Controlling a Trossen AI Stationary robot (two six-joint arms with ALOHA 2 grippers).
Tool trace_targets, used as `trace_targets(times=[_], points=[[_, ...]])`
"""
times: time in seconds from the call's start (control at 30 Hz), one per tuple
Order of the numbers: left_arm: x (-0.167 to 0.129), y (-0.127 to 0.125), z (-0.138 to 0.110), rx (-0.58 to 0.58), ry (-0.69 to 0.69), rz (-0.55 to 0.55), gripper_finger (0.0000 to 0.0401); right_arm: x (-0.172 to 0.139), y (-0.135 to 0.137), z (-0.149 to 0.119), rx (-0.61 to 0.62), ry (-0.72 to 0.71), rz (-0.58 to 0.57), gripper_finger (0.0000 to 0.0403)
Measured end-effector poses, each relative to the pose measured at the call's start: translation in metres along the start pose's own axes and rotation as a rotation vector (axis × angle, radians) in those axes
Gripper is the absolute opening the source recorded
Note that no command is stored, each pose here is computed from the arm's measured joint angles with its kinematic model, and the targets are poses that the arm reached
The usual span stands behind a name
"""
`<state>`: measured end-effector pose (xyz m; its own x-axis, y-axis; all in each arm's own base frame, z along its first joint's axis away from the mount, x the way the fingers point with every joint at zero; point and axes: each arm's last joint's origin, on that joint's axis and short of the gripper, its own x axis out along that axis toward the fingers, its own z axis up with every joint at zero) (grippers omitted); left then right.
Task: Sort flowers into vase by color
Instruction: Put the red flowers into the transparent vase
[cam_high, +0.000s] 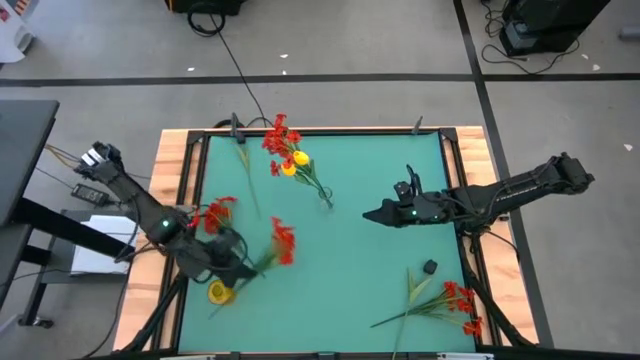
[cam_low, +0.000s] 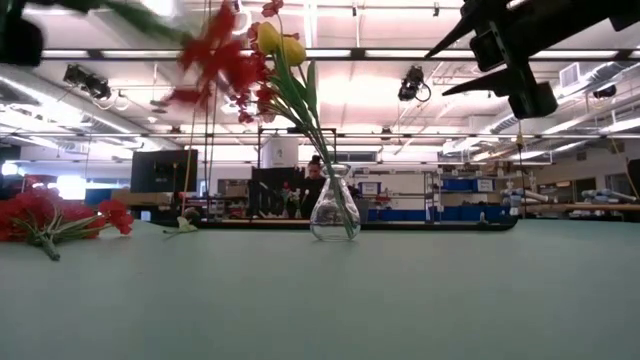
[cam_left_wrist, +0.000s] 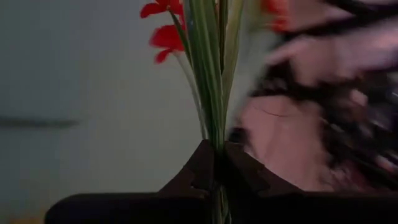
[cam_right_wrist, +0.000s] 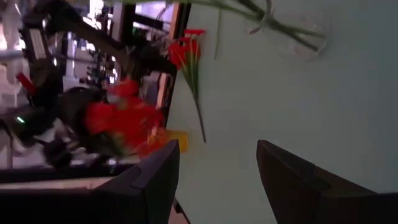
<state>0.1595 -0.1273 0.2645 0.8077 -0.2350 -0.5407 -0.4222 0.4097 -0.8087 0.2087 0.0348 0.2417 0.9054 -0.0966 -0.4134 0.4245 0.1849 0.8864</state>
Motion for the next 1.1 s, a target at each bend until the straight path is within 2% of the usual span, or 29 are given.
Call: trace_targets(times=[0.07, 0.17, 0.27, 0.37, 0.47, 0.6, 0.77, 0.87, 1.0, 1.1], points=[[0.008, -0.012, 0.0, 0.074, -0.019, -0.099, 0.0024, -0.001, 0.0, -0.003, -0.023, 0.02, 0.005, 0.0222], [0.021, -0.022, 0.009, 0.192, -0.091, -0.179, 0.0024, -0.002, 0.005, -0.007, -0.116, 0.04, 0.054, 0.0222], [0.032, -0.03, 0.025, 0.275, -0.194, -0.23, 0.0024, -0.006, 0.02, -0.013, -0.351, 0.024, 0.215, 0.0223], [0.041, -0.035, 0.043, 0.349, -0.303, -0.267, 0.0024, -0.012, 0.034, -0.016, -0.469, -0.029, 0.356, 0.0225], [0.051, -0.039, 0.064, 0.408, -0.397, -0.312, 0.0024, -0.014, 0.038, -0.017, -0.522, -0.059, 0.39, 0.0228], [0.065, -0.04, 0.09, 0.461, -0.5, -0.366, 0.0024, -0.013, 0.039, -0.02, -0.64, -0.01, 0.442, 0.0233], [0.089, -0.03, 0.115, 0.458, -0.584, -0.375, 0.0024, -0.003, 0.036, -0.022, -0.71, -0.026, 0.409, 0.0242], [0.099, -0.03, 0.128, 0.512, -0.623, -0.358, 0.0024, 0.007, 0.033, -0.016, -0.741, -0.089, 0.36, 0.0248], [0.109, -0.032, 0.142, 0.587, -0.631, -0.334, 0.0025, 0.021, 0.035, -0.005, -0.741, -0.19, 0.373, 0.0249], [0.115, -0.038, 0.154, 0.657, -0.602, -0.37, 0.0025, 0.031, 0.037, 0.005, -0.722, -0.255, 0.409, 0.0248]])
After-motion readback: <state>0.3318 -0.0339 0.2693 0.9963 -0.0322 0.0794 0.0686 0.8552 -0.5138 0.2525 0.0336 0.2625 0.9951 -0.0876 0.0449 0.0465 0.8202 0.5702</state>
